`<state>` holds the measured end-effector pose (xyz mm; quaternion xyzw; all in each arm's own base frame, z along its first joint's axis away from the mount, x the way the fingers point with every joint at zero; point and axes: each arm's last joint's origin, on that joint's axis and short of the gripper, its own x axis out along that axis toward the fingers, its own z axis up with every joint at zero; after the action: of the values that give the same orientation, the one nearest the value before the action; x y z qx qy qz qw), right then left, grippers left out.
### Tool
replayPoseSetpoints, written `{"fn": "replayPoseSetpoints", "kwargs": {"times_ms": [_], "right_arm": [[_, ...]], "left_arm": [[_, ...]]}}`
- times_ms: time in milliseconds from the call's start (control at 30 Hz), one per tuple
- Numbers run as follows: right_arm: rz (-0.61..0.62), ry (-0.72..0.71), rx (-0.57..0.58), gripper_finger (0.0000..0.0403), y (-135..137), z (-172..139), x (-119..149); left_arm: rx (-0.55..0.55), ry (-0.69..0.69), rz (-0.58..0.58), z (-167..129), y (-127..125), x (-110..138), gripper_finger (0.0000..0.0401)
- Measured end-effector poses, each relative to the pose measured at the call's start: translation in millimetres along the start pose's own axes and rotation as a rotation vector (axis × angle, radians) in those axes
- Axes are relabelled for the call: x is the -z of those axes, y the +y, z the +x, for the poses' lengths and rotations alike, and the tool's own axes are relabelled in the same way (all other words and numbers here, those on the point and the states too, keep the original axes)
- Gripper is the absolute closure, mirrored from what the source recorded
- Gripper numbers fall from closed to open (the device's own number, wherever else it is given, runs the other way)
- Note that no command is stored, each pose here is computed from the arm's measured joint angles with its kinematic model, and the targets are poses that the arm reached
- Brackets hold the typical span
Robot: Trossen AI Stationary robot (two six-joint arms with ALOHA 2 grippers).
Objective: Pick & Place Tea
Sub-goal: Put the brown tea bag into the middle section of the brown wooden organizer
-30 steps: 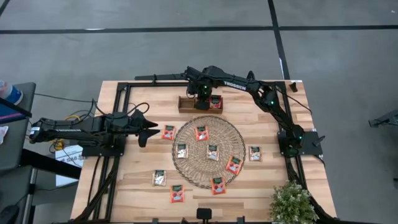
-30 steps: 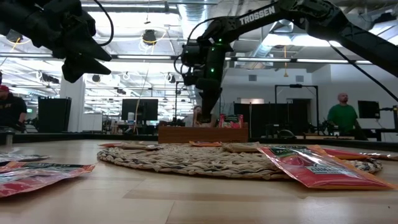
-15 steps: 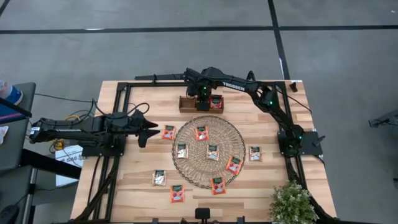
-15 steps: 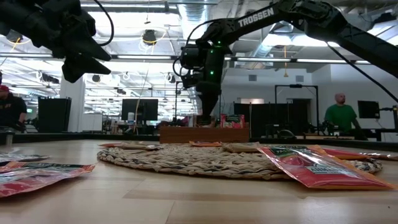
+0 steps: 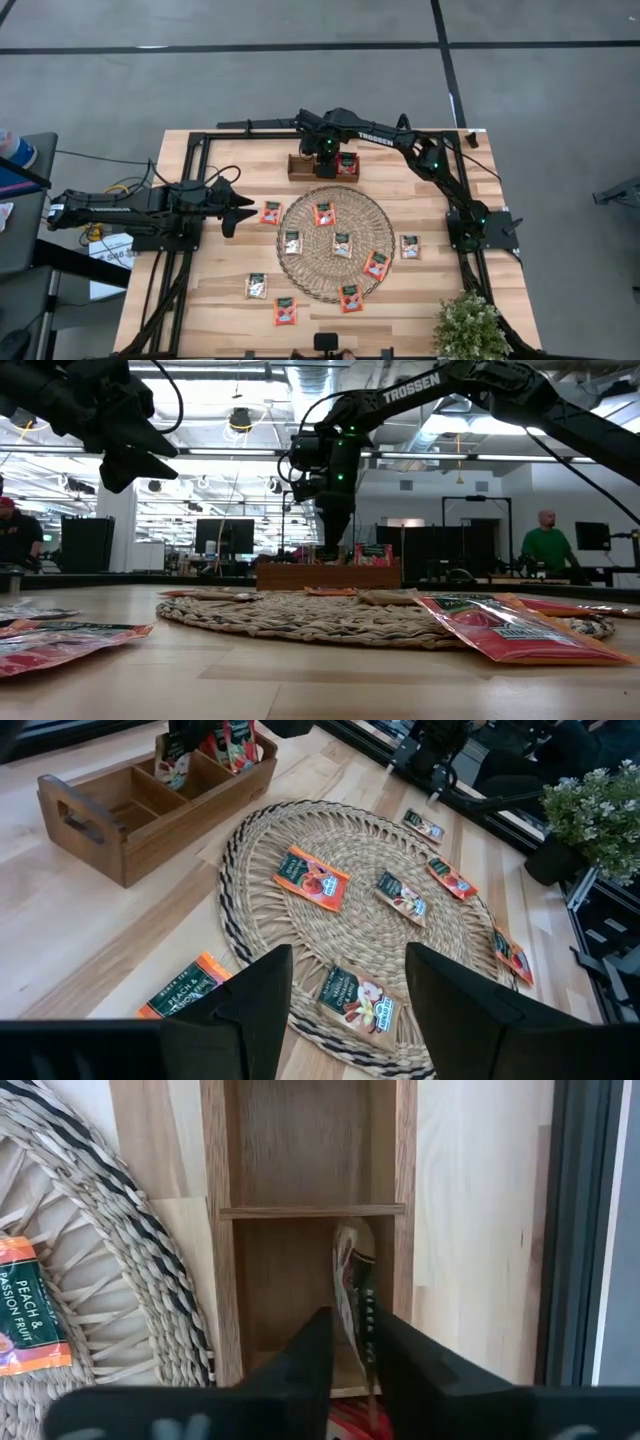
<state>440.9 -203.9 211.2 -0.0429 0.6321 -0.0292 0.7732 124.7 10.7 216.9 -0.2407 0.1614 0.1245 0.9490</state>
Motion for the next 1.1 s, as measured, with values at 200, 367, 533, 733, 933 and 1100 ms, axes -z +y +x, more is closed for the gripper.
{"fn": "replayPoseSetpoints", "kwargs": {"times_ms": [200, 367, 533, 733, 933, 1100], "right_arm": [[0.001, 0.041, 0.095, 0.0281, -3, -4, 1], [0.013, -0.019, 0.160, 0.0256, -9, -26, -7], [0.030, -0.028, 0.246, 0.0250, -9, -55, -4], [0.137, 0.059, 0.132, 0.0262, 15, -106, 21], [0.122, -0.053, -0.175, 0.0276, 59, -163, 41], [0.051, -0.099, -0.207, 0.0280, 99, -199, 63]], "left_arm": [[0.000, 0.000, -0.002, 0, 0, 0, 0.0213], [0.000, -0.001, -0.005, 0, 0, 0, 0.0213], [0.018, 0.009, -0.008, 0, -1, 0, 0.0213], [0.035, 0.015, -0.009, 0, -1, 0, 0.0213], [0.038, 0.013, -0.010, 0, -2, 0, 0.0213], [0.064, 0.029, -0.030, 0, -2, 1, 0.0213]]}}
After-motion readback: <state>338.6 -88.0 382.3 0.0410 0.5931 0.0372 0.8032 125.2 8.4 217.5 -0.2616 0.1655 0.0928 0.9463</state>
